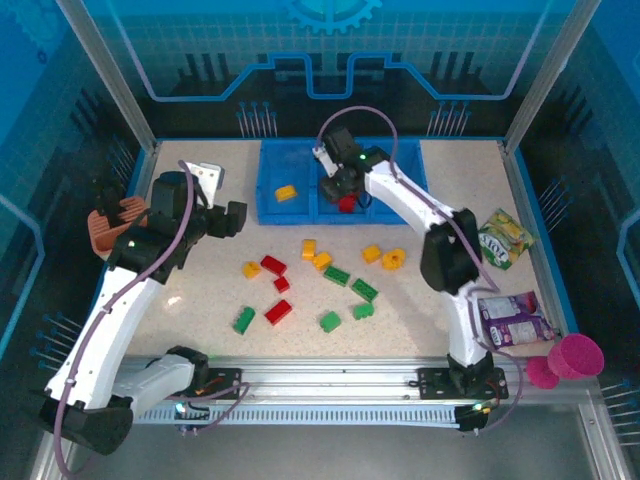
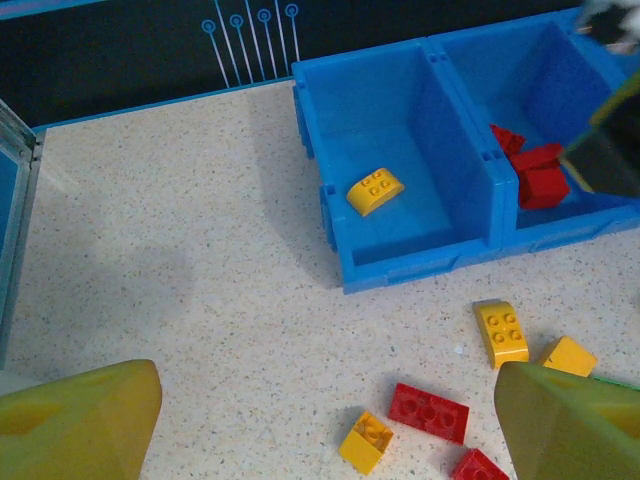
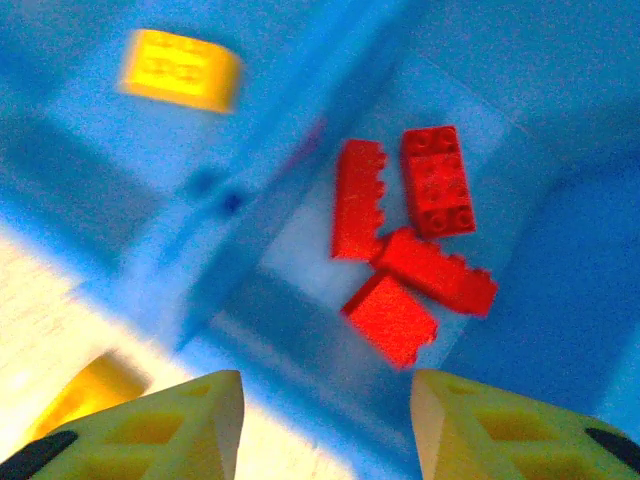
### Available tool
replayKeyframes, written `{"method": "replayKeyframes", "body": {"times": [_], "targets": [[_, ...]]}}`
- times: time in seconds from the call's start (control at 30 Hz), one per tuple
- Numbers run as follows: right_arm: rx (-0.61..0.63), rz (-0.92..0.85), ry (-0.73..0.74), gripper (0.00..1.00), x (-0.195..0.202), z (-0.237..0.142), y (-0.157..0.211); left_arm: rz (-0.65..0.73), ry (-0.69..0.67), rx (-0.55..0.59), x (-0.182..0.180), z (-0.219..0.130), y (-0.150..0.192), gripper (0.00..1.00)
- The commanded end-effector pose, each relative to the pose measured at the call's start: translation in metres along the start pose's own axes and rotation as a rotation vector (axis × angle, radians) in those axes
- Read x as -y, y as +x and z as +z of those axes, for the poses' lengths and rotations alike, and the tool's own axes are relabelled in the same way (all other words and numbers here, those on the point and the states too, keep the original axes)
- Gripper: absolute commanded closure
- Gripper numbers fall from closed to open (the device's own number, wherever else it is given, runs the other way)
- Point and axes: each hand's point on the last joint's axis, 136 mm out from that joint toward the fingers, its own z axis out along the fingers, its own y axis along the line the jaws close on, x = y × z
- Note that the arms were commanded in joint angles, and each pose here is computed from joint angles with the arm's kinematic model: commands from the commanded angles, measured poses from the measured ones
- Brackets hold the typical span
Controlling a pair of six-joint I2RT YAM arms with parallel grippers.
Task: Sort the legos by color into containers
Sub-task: Pick up the lego from the center of the table.
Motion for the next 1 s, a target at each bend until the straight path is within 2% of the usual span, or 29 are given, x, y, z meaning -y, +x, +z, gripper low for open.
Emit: {"method": "replayKeyframes", "body": {"times": [0.0,0.03,0.1,0.17,0.33,0.53,0.97], "targets": [[0.023,-0.113,-0.042,0.48,-0.028,-0.052,0.016,0.003,0.006,0.019,-0.001,-0.006,-0.004,0.12],[-0.006,-0.147,-0.061,0.45,-0.038,-0.057,0.03,0.003,0.008,0.018,-0.001,-0.005,-0.003,0.11],[-0.044,-0.227,-0.093,0.33,-0.058,-0.061,0.059,0.004,0.02,0.019,0.002,-0.003,-0.003,0.11],[-0.043,-0.291,-0.21,0.2,-0.081,-0.061,0.086,0.004,0.026,0.021,0.003,-0.001,-0.003,0.11],[-0.135,-0.317,-0.27,0.04,-0.094,-0.053,0.128,0.005,0.037,0.02,0.006,0.004,-0.004,0.11],[-0.199,-0.363,-0.275,0.0,-0.106,-0.033,0.145,0.004,0.052,0.009,0.009,0.01,-0.002,0.1],[-0.324,-0.417,-0.203,0.02,-0.106,0.026,0.172,0.014,0.034,0.003,0.006,0.012,0.003,0.08]]}}
